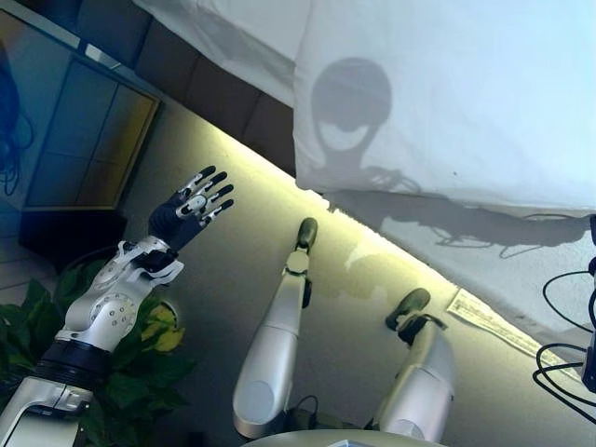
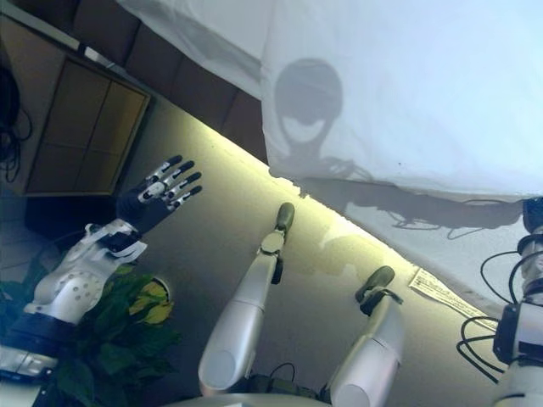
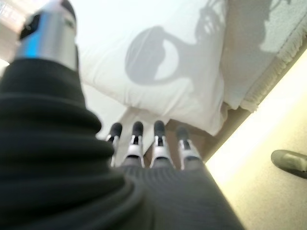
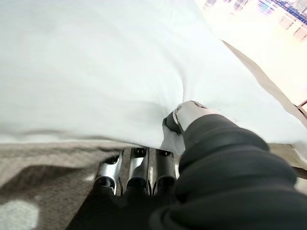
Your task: Make the bed neatly
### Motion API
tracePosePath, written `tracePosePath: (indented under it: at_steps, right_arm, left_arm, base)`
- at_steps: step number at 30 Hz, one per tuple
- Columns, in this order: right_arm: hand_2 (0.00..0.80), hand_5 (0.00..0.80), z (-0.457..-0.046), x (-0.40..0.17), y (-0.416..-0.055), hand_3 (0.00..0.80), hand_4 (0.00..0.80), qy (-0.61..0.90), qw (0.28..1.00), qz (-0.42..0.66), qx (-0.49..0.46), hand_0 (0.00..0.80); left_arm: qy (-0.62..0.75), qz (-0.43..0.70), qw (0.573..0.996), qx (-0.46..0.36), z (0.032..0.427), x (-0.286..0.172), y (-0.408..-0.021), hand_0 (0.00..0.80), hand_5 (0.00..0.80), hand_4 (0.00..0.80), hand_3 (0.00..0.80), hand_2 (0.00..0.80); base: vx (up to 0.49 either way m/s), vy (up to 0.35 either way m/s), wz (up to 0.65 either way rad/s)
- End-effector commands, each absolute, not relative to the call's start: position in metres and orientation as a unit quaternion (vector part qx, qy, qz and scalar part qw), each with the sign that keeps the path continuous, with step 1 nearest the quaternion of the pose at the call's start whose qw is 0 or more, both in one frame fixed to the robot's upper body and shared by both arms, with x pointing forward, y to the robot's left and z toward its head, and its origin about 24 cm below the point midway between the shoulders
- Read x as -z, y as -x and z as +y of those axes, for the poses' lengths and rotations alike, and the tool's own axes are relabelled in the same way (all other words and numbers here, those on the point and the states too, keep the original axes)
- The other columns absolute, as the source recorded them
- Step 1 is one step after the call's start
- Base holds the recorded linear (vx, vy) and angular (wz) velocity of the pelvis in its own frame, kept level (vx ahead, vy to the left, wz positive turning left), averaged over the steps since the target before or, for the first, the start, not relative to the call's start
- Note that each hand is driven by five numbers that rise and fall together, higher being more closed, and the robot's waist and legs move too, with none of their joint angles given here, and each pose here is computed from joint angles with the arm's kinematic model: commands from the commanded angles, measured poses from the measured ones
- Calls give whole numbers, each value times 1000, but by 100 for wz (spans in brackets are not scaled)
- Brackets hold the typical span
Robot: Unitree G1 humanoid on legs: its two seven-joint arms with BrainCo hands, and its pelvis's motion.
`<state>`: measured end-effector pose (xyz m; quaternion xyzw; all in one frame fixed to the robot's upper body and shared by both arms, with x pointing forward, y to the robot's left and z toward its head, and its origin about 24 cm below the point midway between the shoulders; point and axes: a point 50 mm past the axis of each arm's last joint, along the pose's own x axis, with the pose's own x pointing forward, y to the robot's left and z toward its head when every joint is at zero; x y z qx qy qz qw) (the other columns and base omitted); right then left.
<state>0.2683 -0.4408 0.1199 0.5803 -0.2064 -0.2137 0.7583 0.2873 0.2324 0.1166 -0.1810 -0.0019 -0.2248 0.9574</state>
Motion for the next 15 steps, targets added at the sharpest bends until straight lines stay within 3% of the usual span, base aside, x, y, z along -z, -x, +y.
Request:
tracePosePath:
  at_steps: [1, 11, 15]
  right_arm:
    - [800, 800, -439, -100, -257, 800, 800, -578, 762, -204, 208, 800]
    - [800, 800, -378, -61, -286, 800, 800, -479, 864, -103, 118, 800]
    - [800, 800, -322, -56, -314, 800, 800, -503, 859, -87, 29, 800]
  left_arm:
    - [212, -42, 950, 226, 229, -120, -284, 0, 0, 0, 0, 0]
    - [231, 2, 949, 213, 210, -104, -290, 0, 0, 0, 0, 0]
    - [233, 34, 948, 215, 189, -85, -297, 0, 0, 0, 0, 0]
  base:
    - [14, 49, 1]
    - [5, 31, -3]
    - [-4, 50, -2]
